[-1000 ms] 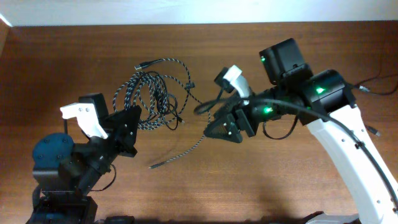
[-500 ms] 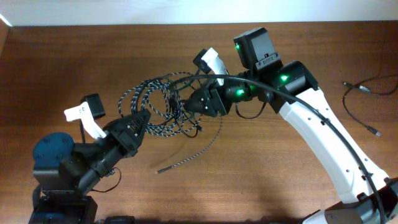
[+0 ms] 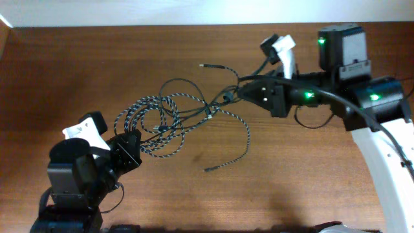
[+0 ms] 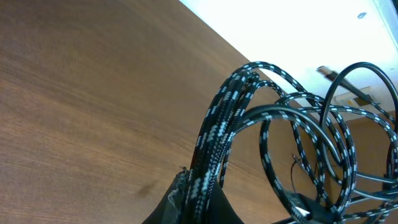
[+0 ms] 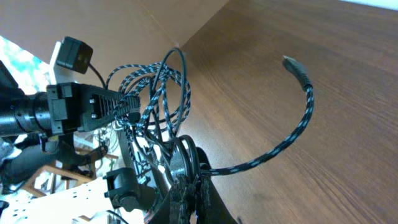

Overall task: Untangle cables
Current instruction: 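Bring the right gripper back and grasp braided cable loops beside left gripper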

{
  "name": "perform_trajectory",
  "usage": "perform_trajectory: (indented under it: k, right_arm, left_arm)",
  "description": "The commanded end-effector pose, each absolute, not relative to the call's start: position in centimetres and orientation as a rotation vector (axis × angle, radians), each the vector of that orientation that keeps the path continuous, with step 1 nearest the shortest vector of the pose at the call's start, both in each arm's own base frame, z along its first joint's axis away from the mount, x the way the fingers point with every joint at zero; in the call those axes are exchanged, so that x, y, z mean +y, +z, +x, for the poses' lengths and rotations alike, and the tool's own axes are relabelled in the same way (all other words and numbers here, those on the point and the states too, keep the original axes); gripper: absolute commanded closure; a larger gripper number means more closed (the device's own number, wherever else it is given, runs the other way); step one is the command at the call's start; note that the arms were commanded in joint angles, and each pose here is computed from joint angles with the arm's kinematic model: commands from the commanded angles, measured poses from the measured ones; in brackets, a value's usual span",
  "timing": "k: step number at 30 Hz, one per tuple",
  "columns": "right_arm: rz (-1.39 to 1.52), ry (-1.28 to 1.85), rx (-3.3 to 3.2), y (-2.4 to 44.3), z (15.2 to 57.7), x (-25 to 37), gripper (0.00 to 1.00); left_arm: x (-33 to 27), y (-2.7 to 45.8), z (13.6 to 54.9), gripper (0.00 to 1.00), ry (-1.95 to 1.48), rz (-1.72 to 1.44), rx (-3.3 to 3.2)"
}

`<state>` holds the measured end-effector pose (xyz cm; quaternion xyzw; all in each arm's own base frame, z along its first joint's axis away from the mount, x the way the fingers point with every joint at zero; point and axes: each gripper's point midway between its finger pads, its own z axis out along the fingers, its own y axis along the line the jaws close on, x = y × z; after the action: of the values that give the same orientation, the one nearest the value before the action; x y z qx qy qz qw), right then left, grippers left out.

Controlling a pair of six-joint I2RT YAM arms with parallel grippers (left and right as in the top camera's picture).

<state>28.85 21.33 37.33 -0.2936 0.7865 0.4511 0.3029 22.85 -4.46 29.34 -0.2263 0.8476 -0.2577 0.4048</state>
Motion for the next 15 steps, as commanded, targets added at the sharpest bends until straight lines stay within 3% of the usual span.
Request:
perform_trajectory:
  k: [1,5,8,11,12,15]
  right_arm:
    - [-0.653,1.034,2.050,39.2,29.9,17.0,0.96]
    - [-0.512,0.947,2.095,38.9,30.8,13.3,0.96]
    - [-0.524,0.981,2.099,38.9,30.3,13.8,0.95]
    - [-0.502,1.005,2.149,38.1,29.6,13.7,0.79]
    - [-0.491,1.017,2.172,37.8,29.2,13.7,0.71]
    - [-0.476,1.034,2.206,37.3,28.9,13.7,0.63]
  left_arm:
    - [1.2,27.8,22.5,0.95,-0.277,-0.736,2.112]
    - [4.5,27.2,21.3,0.94,-0.060,-0.855,2.078]
    - [1.1,28.0,22.7,0.99,-0.335,-0.826,2.073]
    - [-4.0,32.5,24.9,1.00,-0.685,-0.555,1.985]
    - [-6.7,34.6,25.1,1.00,-0.787,-0.312,1.951]
    - [-10.8,35.5,24.6,1.00,-0.888,0.152,1.930]
